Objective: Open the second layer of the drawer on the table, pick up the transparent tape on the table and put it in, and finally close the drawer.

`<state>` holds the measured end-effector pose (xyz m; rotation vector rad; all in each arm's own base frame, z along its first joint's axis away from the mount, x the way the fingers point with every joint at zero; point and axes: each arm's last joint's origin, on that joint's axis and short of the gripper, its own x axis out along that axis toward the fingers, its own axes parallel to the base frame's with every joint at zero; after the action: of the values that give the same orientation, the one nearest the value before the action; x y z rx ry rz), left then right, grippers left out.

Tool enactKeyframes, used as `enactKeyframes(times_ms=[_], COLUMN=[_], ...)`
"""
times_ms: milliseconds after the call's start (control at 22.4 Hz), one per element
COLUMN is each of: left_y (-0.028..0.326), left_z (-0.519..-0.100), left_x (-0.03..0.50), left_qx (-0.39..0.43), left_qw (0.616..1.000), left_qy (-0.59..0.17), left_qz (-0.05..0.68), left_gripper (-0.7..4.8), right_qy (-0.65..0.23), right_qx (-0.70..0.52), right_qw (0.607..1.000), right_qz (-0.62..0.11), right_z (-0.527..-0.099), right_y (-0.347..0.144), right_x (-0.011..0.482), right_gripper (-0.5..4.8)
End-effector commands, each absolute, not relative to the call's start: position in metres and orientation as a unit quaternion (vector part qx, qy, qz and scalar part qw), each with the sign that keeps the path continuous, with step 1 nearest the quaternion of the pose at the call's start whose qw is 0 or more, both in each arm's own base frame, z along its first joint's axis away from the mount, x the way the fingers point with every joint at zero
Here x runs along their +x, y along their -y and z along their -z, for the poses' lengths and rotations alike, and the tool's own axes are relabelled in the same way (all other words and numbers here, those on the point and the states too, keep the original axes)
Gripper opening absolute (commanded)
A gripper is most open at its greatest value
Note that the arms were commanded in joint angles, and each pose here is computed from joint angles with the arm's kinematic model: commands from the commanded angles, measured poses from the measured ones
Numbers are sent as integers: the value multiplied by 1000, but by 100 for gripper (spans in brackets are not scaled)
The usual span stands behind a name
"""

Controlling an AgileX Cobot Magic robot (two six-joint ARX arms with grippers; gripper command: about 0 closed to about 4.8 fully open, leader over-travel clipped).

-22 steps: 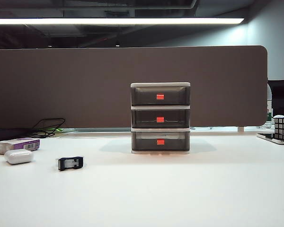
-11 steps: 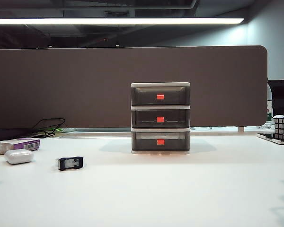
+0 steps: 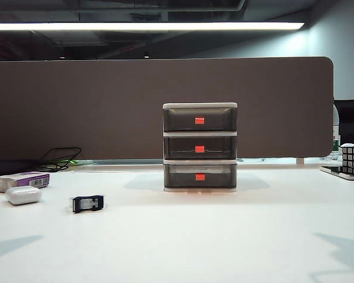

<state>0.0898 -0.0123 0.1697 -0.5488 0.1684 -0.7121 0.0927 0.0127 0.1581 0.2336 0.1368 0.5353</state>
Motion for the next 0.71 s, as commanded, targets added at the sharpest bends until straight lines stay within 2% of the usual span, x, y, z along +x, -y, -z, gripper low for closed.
enactKeyframes(times_ms=[45, 401, 490, 713], left_y=[10, 11, 19, 44], left_z=[-172, -173, -173, -174], left_x=[92, 91, 91, 88], left_qx=[-291, -285, -267, -234], left_qw=[908, 906, 904, 915], left_qy=[-64, -62, -61, -41], left_qz=[295, 306, 329, 326], left_gripper=[-5, -5, -5, -5], right_qy=[-61, -72, -71, -41], right_qx=[114, 138, 153, 153], right_qw=[956, 941, 934, 931], right_qz=[-265, -301, -315, -328], right_z=[-160, -160, -162, -171], right_y=[-13, -15, -16, -23], right_x=[93, 91, 91, 90], right_gripper=[-5, -5, -5, -5])
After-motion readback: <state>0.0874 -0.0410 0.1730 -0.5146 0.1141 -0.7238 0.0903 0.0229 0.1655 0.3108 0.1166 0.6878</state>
